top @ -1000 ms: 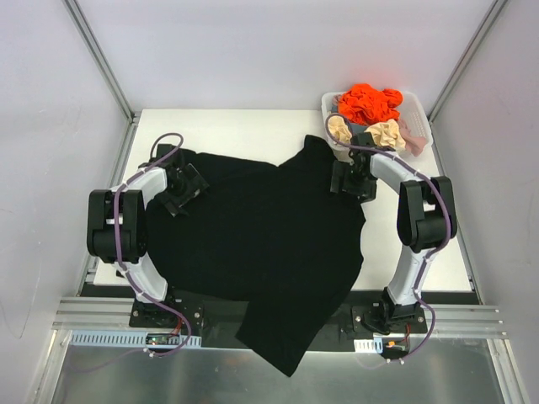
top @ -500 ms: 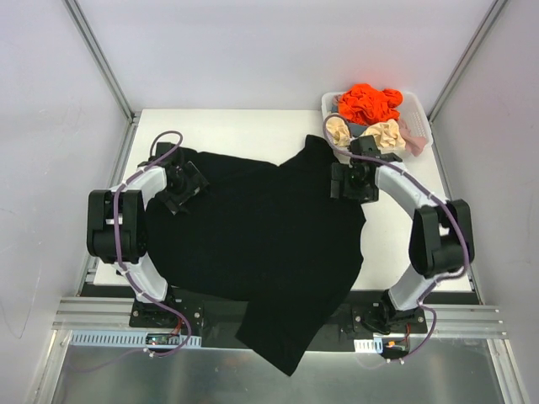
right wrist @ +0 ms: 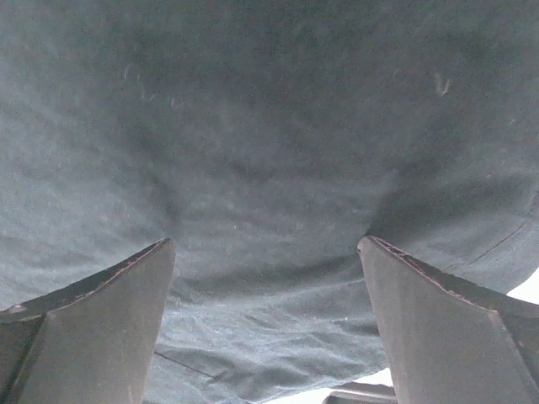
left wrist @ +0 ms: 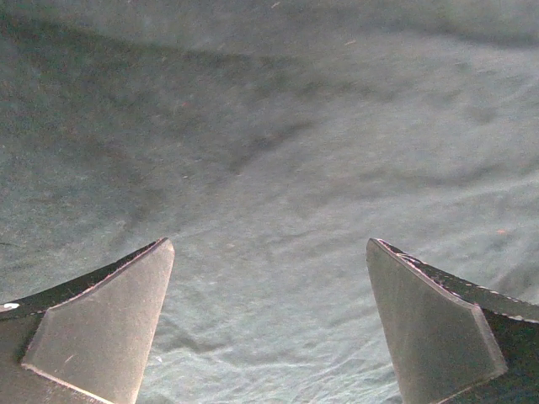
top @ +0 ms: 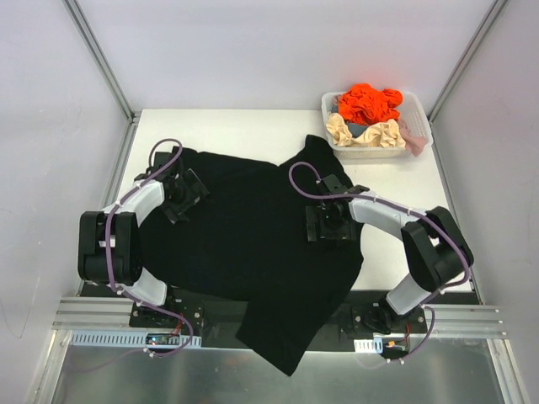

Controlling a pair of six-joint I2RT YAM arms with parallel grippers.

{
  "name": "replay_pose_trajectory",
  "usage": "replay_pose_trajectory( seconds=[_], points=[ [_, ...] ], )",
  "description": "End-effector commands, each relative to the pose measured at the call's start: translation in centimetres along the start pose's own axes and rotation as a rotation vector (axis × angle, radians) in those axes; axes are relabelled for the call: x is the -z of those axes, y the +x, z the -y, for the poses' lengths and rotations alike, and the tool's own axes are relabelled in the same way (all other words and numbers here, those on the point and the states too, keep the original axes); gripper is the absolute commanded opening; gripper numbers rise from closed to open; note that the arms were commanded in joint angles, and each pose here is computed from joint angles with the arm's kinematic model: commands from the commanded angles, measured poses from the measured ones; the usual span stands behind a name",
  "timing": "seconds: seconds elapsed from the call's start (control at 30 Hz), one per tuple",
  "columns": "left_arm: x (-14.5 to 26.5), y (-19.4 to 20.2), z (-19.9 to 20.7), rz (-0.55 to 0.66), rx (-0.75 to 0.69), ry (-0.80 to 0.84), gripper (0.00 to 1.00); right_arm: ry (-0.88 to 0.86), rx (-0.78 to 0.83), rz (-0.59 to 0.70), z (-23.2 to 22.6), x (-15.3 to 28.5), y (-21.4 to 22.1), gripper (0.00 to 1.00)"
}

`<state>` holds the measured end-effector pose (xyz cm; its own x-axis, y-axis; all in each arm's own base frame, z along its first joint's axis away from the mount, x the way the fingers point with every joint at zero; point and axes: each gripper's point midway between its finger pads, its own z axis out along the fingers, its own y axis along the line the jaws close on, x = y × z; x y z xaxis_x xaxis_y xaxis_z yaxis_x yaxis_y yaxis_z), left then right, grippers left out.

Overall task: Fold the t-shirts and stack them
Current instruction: Flatten the tshirt out

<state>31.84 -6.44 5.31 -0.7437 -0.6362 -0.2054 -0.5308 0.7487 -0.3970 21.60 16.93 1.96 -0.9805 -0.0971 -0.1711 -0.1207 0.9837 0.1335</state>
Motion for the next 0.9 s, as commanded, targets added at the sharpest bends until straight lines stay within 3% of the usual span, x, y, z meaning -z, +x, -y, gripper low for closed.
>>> replay_pose_trajectory(
  seconds=[0.0, 0.3, 0.67, 0.87],
  points=[
    [-0.8, 0.4, -0.6, -0.029, 0.000, -0.030, 0.99, 0.105, -0.030, 0.019, 2.0, -0.6, -2.5, 0.97],
    [-2.7, -1.7, 1.3, -0.046, 0.001, -0.021, 0.99, 0.107, -0.086, 0.002, 5.9, -1.2, -8.4, 0.97],
    [-3.5, -1.9, 3.1, -0.096, 0.015, 0.026, 0.99, 0.107, -0.106, 0.091, 8.8, -0.8, -16.9, 0.97],
    [0.2, -2.9, 3.0, 0.029, -0.010, 0.024, 0.99, 0.066, -0.032, 0.133, 8.1, 1.4, -17.2, 0.97]
  ],
)
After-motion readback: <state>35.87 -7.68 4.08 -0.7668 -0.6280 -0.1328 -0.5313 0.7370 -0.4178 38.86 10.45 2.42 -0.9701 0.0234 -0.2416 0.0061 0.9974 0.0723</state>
